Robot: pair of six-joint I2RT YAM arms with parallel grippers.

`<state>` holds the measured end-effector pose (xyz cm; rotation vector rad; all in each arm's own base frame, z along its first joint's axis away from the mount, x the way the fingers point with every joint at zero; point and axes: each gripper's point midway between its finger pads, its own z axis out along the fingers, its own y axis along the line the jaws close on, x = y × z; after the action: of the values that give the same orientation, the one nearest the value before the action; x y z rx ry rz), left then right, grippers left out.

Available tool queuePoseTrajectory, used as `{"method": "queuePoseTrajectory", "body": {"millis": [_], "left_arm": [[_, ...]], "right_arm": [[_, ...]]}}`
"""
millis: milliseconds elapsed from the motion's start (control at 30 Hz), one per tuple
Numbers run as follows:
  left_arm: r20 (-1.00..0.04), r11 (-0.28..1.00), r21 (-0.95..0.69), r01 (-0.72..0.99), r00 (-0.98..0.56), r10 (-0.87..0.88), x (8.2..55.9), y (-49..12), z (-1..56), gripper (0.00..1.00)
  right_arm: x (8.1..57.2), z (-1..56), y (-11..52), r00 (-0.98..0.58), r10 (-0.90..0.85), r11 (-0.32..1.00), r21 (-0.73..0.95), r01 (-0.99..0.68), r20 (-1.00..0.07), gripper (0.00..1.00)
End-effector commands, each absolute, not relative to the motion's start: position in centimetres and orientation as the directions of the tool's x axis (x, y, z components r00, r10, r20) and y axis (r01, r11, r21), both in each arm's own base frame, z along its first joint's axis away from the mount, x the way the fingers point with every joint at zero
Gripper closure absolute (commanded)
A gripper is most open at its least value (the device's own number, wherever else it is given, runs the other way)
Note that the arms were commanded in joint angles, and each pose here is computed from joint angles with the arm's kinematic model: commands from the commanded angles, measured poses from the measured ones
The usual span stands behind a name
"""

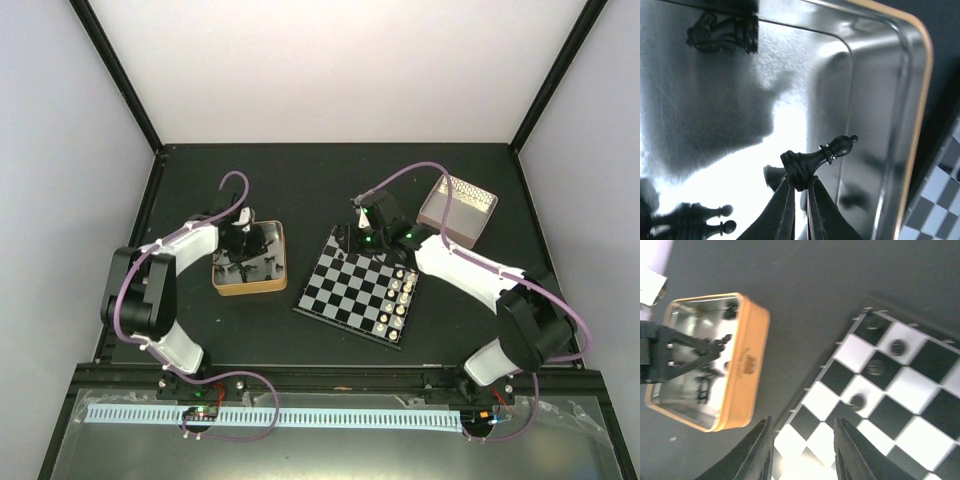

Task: Set up the chess pieces on the board
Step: Pick up the chess piece from the storage box, then place the chess piece on the chessboard.

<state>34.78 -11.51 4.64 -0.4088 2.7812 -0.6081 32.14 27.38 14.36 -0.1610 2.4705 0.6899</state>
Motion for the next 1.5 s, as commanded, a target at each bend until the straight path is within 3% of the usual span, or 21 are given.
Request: {"method": "queuePoseTrajectory", "body": {"millis": [0, 333, 633, 800, 1167, 1267, 1300, 1367, 1467], "left_arm": [[-0.24, 0.828, -0.544, -0.135, -0.921, -0.307, 34.1, -12.9, 7.5, 0.95], [-0.295, 0.61, -0.778, 0.148, -0.944, -0.146, 30.0, -18.3, 14.6, 0.95], [-0.303, 0.512, -0.826, 0.234, -0.951, -0.054, 28.2, -20.8, 16.1, 0.95], [-0.302, 0.489, -0.836, 0.248, -0.953, -0.032, 27.8, -21.4, 16.2, 0.95], [-0.298, 0.497, -0.833, 0.244, -0.954, -0.031, 27.7, -21.5, 16.1, 0.95], [-0.309, 0.517, -0.82, 0.245, -0.95, -0.041, 27.8, -21.2, 16.1, 0.86], [-0.312, 0.529, -0.813, 0.242, -0.949, -0.046, 27.9, -21.0, 16.0, 0.78], [-0.319, 0.587, -0.78, 0.218, -0.945, -0.072, 28.4, -20.2, 15.3, 0.64], [-0.344, 0.703, -0.693, 0.162, -0.931, -0.125, 29.2, -18.2, 13.9, 0.55]], "right_arm": [[30.3, 15.4, 32.1, -0.878, 0.001, 0.67, 0.652, -0.355, -0.479, 0.64], [29.0, 18.0, 36.8, -0.93, -0.023, 0.403, 0.848, -0.345, -0.367, 0.45], [29.5, 17.9, 37.6, -0.94, -0.031, 0.399, 0.858, -0.324, -0.341, 0.49], [29.7, 16.8, 37.7, -0.948, -0.042, 0.424, 0.853, -0.303, -0.316, 0.58], [29.2, 17.2, 38.0, -0.952, -0.058, 0.405, 0.864, -0.298, -0.301, 0.95], [29.4, 17.2, 37.8, -0.95, -0.046, 0.425, 0.854, -0.299, -0.31, 0.98], [29.7, 16.9, 37.5, -0.947, -0.041, 0.451, 0.84, -0.303, -0.319, 0.98], [30.5, 15.8, 36.8, -0.938, -0.038, 0.529, 0.789, -0.312, -0.345, 0.99], [32.0, 14.0, 34.8, -0.916, -0.031, 0.674, 0.668, -0.314, -0.4, 0.99]]}}
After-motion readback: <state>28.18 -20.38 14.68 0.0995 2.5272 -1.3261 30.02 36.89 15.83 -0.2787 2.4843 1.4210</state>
